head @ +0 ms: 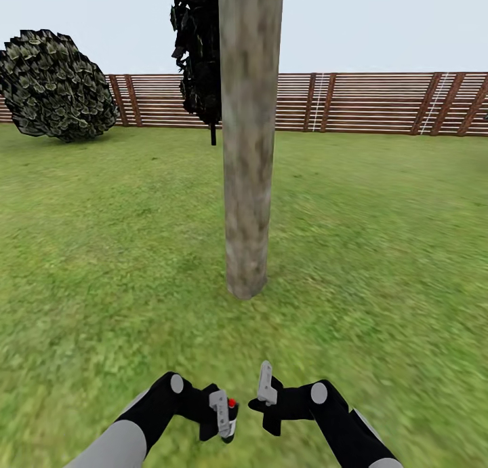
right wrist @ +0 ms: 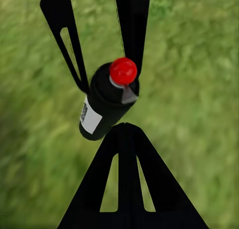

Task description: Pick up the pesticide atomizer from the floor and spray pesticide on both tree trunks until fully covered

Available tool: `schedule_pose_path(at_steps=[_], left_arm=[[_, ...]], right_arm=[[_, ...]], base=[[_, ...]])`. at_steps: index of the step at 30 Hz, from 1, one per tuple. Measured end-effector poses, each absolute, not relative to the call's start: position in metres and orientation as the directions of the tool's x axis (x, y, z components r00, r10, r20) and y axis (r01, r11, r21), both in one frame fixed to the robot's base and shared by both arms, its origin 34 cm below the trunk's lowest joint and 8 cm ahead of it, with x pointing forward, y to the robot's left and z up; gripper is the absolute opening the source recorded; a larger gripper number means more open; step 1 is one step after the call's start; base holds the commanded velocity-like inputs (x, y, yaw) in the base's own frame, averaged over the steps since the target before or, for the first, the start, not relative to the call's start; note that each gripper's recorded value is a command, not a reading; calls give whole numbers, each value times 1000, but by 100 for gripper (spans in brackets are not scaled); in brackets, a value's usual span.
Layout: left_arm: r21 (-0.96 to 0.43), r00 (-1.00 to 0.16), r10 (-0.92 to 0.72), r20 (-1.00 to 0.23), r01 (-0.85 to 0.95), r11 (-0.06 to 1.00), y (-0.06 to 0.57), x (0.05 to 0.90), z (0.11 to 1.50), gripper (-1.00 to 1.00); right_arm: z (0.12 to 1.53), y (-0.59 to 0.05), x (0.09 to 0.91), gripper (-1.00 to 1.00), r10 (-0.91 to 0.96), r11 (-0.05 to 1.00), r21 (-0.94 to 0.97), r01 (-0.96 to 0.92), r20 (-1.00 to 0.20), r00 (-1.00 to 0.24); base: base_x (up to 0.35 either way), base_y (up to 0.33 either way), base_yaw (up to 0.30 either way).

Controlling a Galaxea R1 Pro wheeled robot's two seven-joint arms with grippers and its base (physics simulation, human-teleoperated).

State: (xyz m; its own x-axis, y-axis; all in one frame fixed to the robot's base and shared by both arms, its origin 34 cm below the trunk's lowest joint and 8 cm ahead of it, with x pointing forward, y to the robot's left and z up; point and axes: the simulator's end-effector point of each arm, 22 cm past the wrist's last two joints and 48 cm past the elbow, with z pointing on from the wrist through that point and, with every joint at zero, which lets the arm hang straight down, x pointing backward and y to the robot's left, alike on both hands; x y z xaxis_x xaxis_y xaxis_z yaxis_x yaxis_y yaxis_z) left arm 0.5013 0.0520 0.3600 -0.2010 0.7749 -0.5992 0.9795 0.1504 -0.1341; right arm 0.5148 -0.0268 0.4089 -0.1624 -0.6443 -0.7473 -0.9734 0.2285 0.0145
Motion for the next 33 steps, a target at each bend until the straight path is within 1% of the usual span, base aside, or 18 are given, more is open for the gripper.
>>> schedule_pose_path(at_steps=[16, 24, 33], left_arm=[[-138, -188, 769, -611, 982, 130, 46, 497, 362, -100], [-133, -158, 781, -604, 986, 97, 42, 492, 361, -100], [-134, -157, 777, -609, 986, 95, 38, 491, 362, -100]], right_arm=[[409, -27, 515, -100, -646, 228, 13, -974, -747, -161], [408, -27, 515, -100, -646, 229, 12, -973, -746, -161], [408, -28, 515, -100, -646, 229, 13, -973, -746, -162]], base=[[0, 0, 0], [0, 0, 0], [0, 0, 0]])
